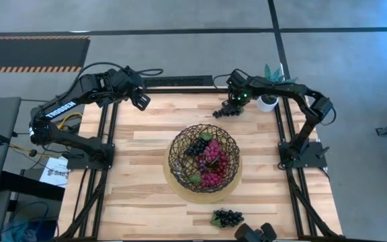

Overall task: Build produce basket
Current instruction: Put the top black grapes into the black wire basket, then put the black grapes into the black wire basket

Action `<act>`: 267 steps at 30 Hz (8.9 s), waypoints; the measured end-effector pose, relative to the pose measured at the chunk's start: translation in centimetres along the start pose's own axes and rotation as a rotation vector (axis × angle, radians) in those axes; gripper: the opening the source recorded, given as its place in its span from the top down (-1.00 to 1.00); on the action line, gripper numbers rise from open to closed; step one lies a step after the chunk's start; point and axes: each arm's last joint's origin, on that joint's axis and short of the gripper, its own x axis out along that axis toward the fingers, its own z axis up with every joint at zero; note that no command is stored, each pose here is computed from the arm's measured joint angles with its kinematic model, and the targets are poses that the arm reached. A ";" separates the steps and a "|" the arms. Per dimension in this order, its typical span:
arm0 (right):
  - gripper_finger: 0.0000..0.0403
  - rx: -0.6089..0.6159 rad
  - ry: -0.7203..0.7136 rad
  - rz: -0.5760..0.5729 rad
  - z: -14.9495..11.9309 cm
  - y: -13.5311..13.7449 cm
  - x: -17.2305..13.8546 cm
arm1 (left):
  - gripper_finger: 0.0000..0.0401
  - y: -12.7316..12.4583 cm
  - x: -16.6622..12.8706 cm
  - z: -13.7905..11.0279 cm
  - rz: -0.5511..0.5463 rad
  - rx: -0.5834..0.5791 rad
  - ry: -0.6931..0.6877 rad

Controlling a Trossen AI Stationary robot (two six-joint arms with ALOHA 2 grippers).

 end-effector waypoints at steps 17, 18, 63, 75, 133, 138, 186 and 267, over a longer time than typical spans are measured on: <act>-0.06 -0.015 0.085 -0.067 -0.6 0.6 3.5 | 0.27 0.0 0.0 0.0 -0.001 -0.010 0.001; -0.06 -0.018 0.091 -0.069 -0.6 0.6 3.7 | 0.27 0.0 0.0 0.0 -0.001 -0.010 0.001; 0.99 -0.359 -0.395 0.567 -9.1 7.8 -29.2 | 0.27 0.0 0.0 0.0 -0.006 -0.063 0.002; 1.00 -0.576 -0.191 0.492 -13.4 15.1 -25.8 | 0.27 -0.1 0.0 0.0 -0.033 -0.072 0.011; 0.01 -0.650 -0.030 0.566 -10.5 28.1 -20.0 | 0.27 -3.2 -1.8 -1.4 -0.271 0.171 0.051; 0.03 -0.637 -0.106 0.598 -9.2 26.3 -26.4 | 0.27 -4.5 -2.7 -2.1 -0.381 0.263 0.057; 0.11 -0.201 0.095 0.264 -34.9 26.5 -29.6 | 0.27 -14.5 -12.0 -4.0 -0.611 0.325 -0.253; 0.93 -0.370 0.174 -0.128 -38.0 32.0 -8.8 | 0.27 -14.5 -11.8 -4.8 -0.718 0.383 -0.107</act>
